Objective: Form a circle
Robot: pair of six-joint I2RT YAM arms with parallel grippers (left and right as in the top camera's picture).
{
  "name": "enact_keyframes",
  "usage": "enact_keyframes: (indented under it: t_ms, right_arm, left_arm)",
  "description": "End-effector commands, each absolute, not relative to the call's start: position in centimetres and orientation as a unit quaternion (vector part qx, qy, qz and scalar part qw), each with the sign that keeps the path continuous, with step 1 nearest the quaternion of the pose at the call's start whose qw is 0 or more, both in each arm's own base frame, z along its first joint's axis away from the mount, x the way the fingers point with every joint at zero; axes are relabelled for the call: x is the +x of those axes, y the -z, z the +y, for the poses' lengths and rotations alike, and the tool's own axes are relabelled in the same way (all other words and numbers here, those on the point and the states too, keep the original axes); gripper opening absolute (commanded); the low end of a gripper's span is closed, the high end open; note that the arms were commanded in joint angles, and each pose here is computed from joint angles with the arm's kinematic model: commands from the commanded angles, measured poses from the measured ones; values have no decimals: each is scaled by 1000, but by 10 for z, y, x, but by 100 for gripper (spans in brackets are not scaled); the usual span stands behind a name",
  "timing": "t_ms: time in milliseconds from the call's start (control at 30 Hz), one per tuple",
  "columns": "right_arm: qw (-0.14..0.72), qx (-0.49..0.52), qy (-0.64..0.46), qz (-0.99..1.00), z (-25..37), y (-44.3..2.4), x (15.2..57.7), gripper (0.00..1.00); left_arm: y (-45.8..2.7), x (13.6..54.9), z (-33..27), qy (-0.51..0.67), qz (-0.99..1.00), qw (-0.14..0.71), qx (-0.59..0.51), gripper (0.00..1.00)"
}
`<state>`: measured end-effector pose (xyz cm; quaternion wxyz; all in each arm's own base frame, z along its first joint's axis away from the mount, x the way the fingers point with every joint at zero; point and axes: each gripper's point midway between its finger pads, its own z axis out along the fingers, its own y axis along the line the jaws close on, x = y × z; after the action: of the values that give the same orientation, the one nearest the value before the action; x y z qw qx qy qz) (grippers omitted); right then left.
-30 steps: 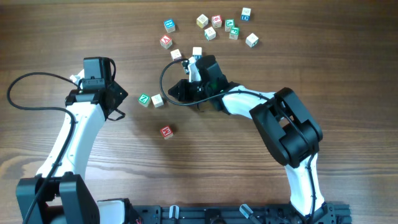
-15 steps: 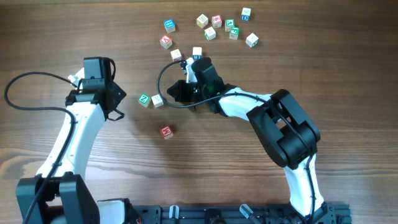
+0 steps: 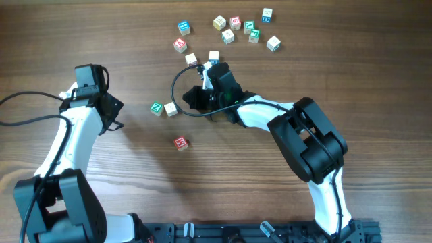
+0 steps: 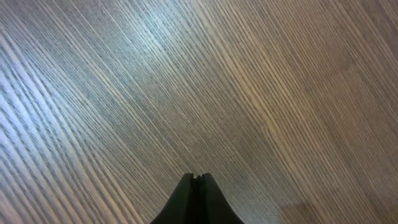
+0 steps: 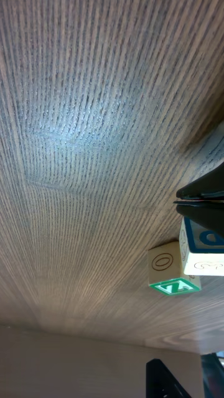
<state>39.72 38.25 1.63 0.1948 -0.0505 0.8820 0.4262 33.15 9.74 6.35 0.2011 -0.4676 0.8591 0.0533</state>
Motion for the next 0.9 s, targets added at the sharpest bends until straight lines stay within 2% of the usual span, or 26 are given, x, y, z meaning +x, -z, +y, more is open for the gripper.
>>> enact_keyframes:
  t_ms: [0, 200, 867]
  right_arm:
    - [181, -42, -418, 889, 386, 0, 389, 4]
    - [182, -49, -422, 887, 393, -2, 384, 4]
    - [185, -54, -416, 889, 403, -1, 376, 4]
  left_arm:
    - [-60, 331, 96, -47, 857, 196, -474, 7]
    - [-59, 331, 94, -42, 858, 194, -473, 10]
    - [-60, 331, 94, -42, 858, 195, -473, 10]
